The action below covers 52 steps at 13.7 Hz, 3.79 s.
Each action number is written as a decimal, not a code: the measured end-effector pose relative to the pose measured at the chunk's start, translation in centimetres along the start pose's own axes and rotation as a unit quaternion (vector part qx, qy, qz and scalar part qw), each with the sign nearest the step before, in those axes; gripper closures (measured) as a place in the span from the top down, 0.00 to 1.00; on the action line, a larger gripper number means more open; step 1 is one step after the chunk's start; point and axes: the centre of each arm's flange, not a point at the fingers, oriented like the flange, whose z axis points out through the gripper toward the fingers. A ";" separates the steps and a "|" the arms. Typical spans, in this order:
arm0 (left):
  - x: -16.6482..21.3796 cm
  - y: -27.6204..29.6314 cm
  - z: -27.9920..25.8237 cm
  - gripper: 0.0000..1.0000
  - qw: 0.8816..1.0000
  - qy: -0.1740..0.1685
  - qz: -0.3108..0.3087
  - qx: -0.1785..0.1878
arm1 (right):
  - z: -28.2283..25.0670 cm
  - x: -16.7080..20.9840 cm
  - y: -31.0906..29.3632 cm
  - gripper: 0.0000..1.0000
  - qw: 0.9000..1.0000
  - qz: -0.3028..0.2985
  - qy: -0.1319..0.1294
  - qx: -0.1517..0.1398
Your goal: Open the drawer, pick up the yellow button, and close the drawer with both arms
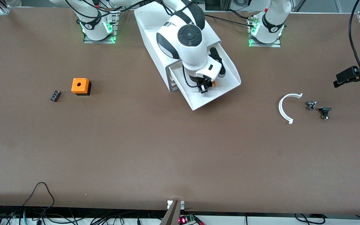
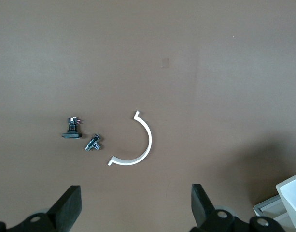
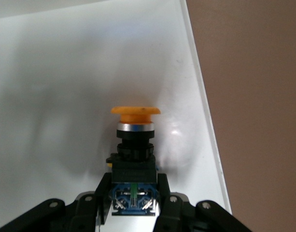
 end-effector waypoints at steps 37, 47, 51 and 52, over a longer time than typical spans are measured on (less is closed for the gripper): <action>-12.2 38.2 28.8 1.00 0.994 -0.018 -0.092 -0.054 | 2.3 -60.0 -5.8 0.41 0.730 0.667 -0.151 -0.007; -18.2 42.5 29.0 1.00 0.996 -0.046 -0.048 -0.063 | 8.2 -64.4 -14.0 0.41 0.732 0.670 -0.122 -0.037; -19.7 43.3 28.9 1.00 0.997 -0.056 -0.033 -0.052 | 7.8 -64.6 -14.0 0.65 0.725 0.677 -0.119 -0.042; -19.8 43.3 28.8 1.00 0.997 -0.057 -0.031 -0.049 | 7.4 -64.5 -13.8 0.76 0.719 0.683 -0.118 -0.044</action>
